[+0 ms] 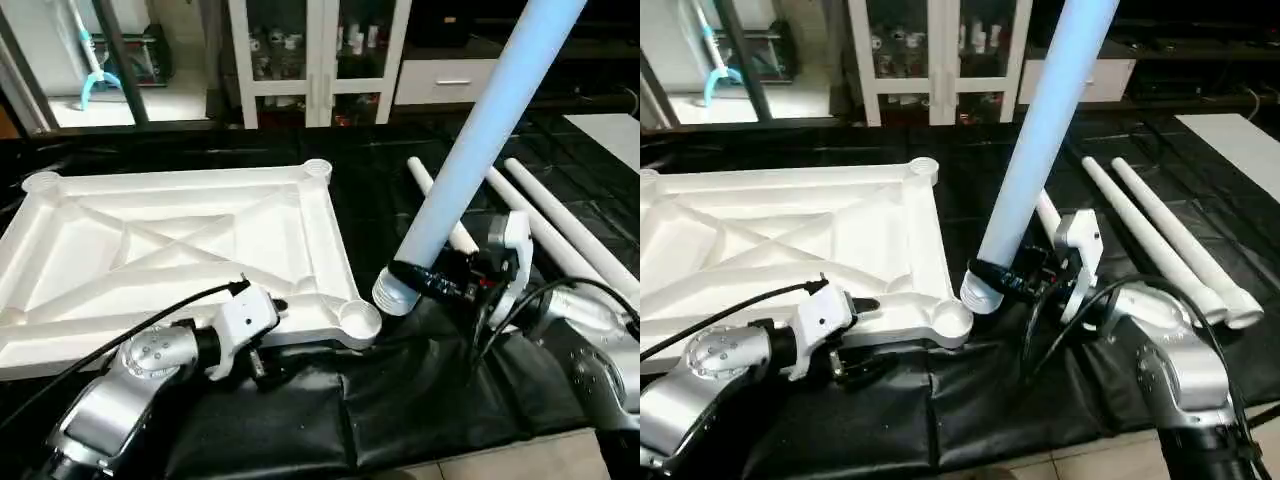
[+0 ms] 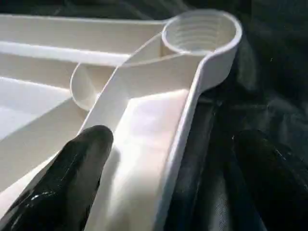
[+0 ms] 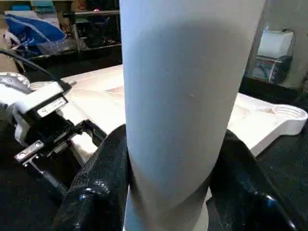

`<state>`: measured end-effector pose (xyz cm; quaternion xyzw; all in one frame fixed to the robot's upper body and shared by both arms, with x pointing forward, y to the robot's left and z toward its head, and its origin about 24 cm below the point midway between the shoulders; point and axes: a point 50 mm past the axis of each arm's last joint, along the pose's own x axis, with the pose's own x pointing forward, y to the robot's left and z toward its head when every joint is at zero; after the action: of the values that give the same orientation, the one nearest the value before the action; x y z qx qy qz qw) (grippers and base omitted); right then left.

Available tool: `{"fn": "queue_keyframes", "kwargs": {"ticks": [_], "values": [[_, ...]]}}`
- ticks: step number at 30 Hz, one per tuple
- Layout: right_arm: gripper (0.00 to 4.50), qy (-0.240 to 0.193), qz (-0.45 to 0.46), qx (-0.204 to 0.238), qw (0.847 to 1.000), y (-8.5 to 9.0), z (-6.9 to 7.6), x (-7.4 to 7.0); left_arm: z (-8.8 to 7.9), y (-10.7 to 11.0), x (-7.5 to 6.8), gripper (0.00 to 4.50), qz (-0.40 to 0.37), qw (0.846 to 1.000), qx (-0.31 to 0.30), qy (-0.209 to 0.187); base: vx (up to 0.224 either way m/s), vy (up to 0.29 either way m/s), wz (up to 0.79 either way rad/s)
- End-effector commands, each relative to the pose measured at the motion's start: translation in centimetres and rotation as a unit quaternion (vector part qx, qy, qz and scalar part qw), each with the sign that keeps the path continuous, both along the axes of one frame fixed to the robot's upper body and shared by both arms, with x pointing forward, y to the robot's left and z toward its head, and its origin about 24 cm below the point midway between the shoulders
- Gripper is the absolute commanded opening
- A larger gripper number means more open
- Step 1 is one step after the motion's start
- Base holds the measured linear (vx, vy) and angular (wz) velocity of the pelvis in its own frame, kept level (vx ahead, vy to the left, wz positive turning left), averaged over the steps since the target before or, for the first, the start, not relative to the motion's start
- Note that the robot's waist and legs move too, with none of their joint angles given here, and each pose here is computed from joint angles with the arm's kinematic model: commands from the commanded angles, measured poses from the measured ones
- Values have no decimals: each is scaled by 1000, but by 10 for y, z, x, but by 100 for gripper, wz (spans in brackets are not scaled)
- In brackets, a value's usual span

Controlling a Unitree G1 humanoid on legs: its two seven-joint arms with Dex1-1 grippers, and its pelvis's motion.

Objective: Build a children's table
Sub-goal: Insert table leg to table base

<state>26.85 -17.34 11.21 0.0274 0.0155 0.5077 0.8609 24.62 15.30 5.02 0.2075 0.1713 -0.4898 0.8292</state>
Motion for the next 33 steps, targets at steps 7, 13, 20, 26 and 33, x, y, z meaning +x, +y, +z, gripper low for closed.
{"fn": "queue_keyframes", "kwargs": {"ticks": [7,13,20,26,33], "values": [[187,-8,-12,-2,1000,3,-3,1,6,4,11,445,-5,1000,-1,-11,0,0,0],[187,-14,-2,-6,1000,3,0,0,9,8,8,411,-38,999,4,12,0,0,0],[187,-16,-2,-9,1000,2,1,-1,12,12,4,368,-57,998,12,30,0,0,0],[187,-18,4,-13,1000,4,0,-2,13,16,4,324,-60,997,25,35,0,0,0],[187,-16,14,-14,1000,7,1,-2,15,20,3,269,-61,997,29,43,0,0,0]]}}
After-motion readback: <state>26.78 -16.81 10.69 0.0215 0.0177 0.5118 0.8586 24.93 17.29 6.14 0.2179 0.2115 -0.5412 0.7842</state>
